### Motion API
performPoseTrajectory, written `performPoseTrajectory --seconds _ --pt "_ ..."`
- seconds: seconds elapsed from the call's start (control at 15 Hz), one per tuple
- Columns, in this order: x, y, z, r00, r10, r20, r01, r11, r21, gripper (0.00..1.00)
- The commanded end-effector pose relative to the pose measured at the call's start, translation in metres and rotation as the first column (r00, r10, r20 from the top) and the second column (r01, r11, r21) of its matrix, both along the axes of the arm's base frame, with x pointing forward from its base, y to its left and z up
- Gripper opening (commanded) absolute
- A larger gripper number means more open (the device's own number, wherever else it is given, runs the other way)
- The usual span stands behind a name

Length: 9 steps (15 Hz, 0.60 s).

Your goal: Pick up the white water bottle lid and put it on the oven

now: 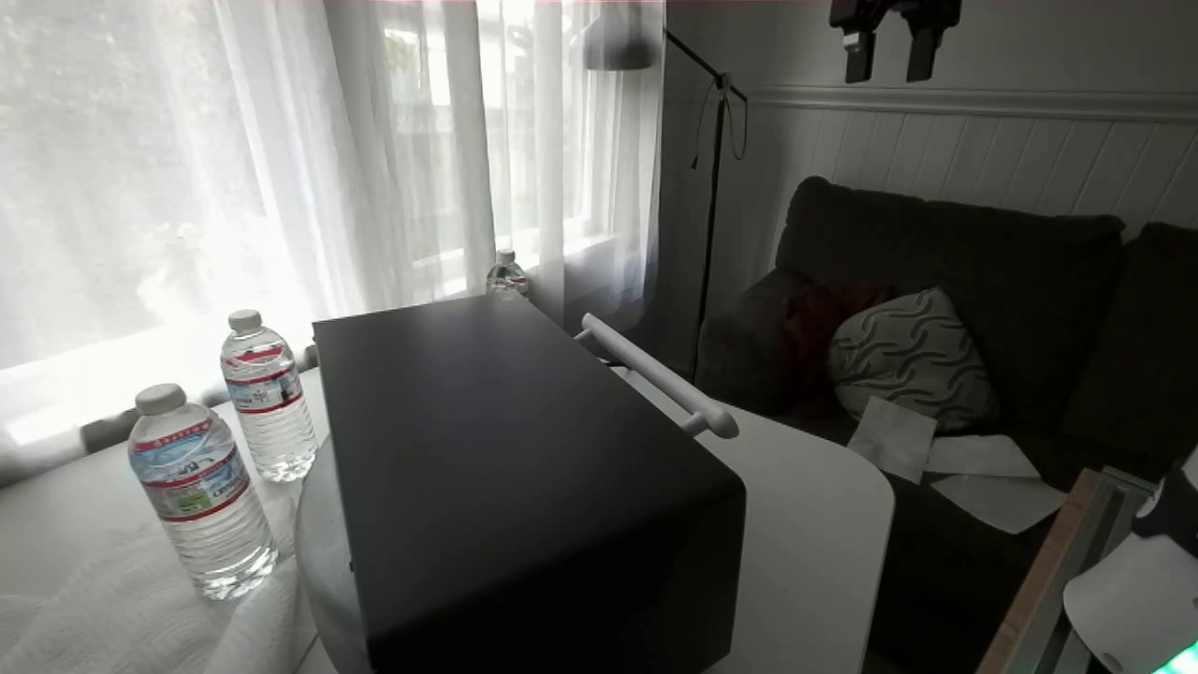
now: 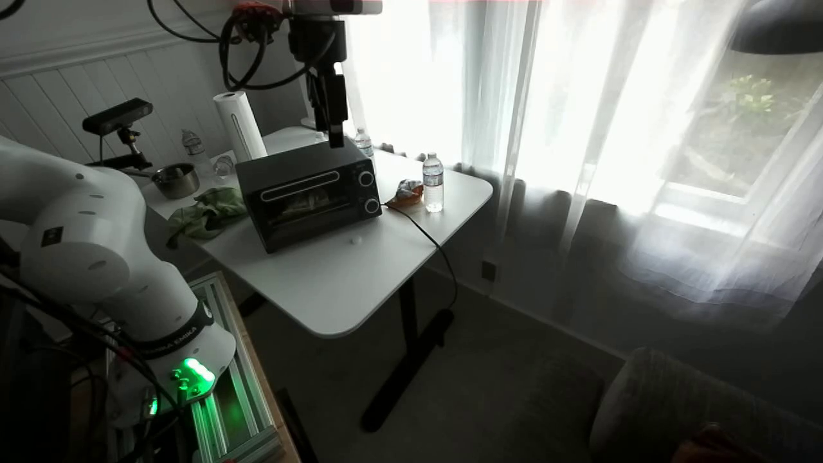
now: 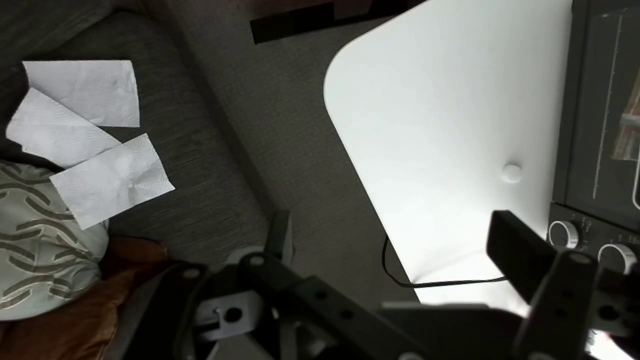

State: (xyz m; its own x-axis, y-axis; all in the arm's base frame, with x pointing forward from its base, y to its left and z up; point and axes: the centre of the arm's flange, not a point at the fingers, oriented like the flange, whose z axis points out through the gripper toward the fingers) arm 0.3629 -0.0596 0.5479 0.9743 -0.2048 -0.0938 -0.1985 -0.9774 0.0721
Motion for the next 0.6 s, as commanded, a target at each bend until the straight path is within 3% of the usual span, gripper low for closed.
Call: performPoseTrajectory --seconds 0.0,0.4,0.53 --pt "0.000 0.000 0.000 1.000 0.000 0.000 0.000 1.000 0.000 1.00" --pt "0.000 0.000 0.000 1.000 0.000 0.000 0.000 1.000 0.000 1.00" --pt "0.003 0.027 -0.006 0.997 0.078 0.008 -0.078 0.997 -0.019 1.00"
